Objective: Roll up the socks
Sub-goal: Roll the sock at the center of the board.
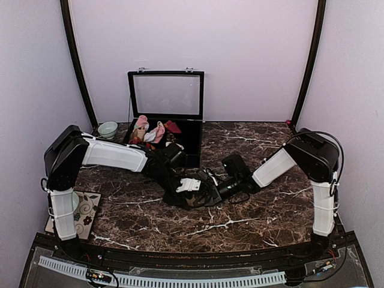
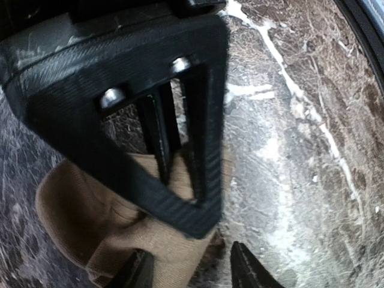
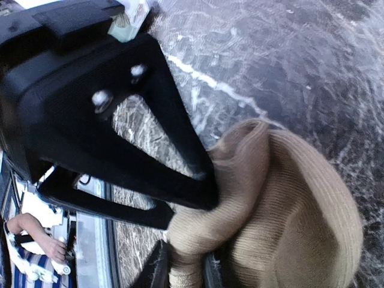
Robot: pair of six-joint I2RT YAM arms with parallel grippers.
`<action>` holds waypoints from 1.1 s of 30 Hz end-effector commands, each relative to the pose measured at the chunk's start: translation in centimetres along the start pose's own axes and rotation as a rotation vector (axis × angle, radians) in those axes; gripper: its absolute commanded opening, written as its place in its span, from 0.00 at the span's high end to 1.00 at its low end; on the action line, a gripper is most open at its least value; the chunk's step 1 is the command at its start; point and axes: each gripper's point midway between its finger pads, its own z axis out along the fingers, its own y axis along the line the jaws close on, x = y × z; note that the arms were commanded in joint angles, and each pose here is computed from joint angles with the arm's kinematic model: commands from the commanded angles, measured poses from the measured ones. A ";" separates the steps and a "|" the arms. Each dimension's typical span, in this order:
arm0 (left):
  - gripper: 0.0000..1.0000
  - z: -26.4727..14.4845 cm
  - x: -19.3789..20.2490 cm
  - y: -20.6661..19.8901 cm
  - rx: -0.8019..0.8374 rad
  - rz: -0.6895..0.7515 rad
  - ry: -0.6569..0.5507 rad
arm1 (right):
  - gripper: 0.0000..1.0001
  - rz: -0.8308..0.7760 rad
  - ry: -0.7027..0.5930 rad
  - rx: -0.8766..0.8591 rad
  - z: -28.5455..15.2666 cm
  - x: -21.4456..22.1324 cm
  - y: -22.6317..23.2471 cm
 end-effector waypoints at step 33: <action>0.73 4.4 4.2 -7.4 0.625 -0.452 0.216 | 0.00 -0.415 -0.813 0.635 -20.5 -0.5 7.3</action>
